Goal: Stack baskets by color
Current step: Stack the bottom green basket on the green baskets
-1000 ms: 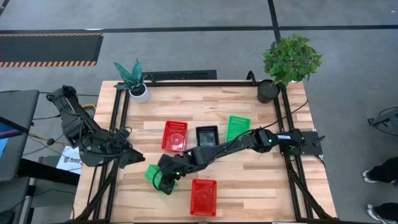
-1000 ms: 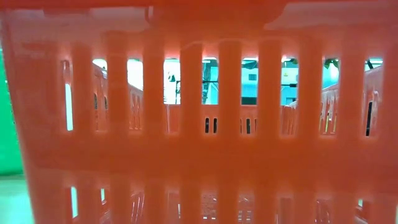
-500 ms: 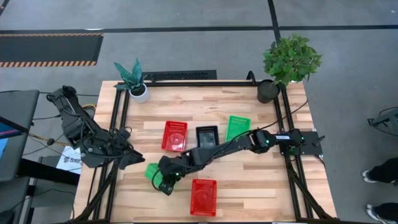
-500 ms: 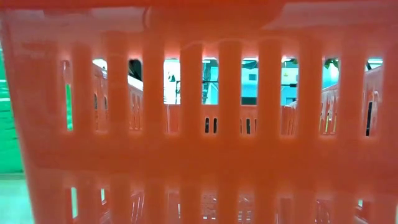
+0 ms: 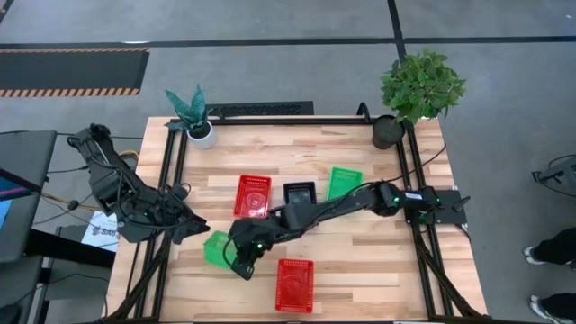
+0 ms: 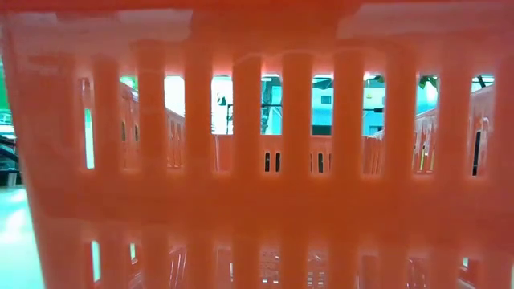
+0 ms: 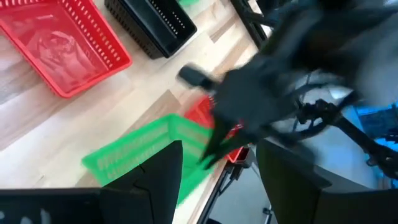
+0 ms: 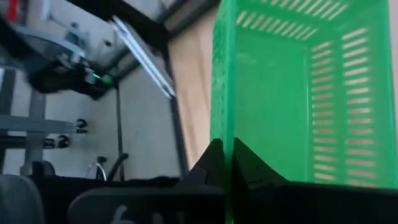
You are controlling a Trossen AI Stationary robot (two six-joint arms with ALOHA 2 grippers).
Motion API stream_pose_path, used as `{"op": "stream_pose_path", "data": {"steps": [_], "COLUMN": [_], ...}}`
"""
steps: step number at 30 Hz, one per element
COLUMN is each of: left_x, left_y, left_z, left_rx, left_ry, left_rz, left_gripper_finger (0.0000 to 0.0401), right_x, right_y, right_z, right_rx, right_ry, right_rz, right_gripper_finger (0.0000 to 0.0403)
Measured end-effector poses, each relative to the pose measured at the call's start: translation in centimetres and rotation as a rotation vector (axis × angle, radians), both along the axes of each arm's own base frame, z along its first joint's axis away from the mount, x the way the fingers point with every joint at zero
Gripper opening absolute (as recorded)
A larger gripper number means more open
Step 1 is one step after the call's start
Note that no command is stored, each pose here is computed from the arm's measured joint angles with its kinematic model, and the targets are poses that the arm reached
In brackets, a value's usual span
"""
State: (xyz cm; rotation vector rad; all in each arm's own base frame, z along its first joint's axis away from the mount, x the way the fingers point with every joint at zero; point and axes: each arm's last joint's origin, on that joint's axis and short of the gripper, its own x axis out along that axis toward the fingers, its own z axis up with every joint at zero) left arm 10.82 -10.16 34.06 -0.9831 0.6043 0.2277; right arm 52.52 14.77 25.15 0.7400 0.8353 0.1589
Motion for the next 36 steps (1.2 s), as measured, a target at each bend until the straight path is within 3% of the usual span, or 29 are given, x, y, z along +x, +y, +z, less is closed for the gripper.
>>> {"op": "stream_pose_path", "data": {"steps": [3,7,12,16,19,21,27,30,33,36], "left_x": [0.0,0.0,0.0,0.1,0.1,0.1,0.2,0.2,0.3,0.3], "left_y": [0.0,0.0,0.1,0.3,0.3,0.4,0.3,0.2,0.2,0.3], "left_z": [0.0,0.0,0.1,0.1,0.2,0.2,0.2,0.1,0.1,0.1], "left_rx": [-0.001,-0.003,0.011,0.048,0.067,0.086,0.086,0.090,0.098,0.099], "left_ry": [-0.001,-0.005,-0.023,-0.055,-0.074,-0.085,-0.085,-0.078,-0.077,-0.077], "left_rz": [0.001,0.008,0.031,0.066,0.091,0.100,0.102,0.098,0.096,0.099], "left_gripper_finger": [0.0193,0.0193,0.0193,0.0193,0.0193,0.0193,0.0193,0.0193,0.0193,0.0193], "right_x": [-0.9,-3.0,-8.5,-12.7,-14.6,-15.6,-17.9,-20.9,-22.3,-23.3], "right_y": [-0.5,-1.4,-3.2,-4.4,-5.2,-5.6,-7.3,-8.0,-8.2,-8.6], "right_z": [2.8,5.1,9.3,10.5,11.2,11.7,8.7,7.6,6.4,5.2], "right_rx": [-0.029,-0.138,-0.357,-0.509,-0.545,-0.504,-0.515,-0.513,-0.439,-0.431], "right_ry": [-0.058,0.007,0.186,0.410,0.469,0.449,0.555,0.661,0.628,0.639], "right_rz": [-0.019,-0.083,-0.255,-0.373,-0.514,-0.561,-0.741,-0.856,-0.997,-1.109], "right_gripper_finger": [0.0005,0.0004,0.0003,0.0004,0.0006,0.0005,0.0006,0.0009,0.0005,0.0003]}}
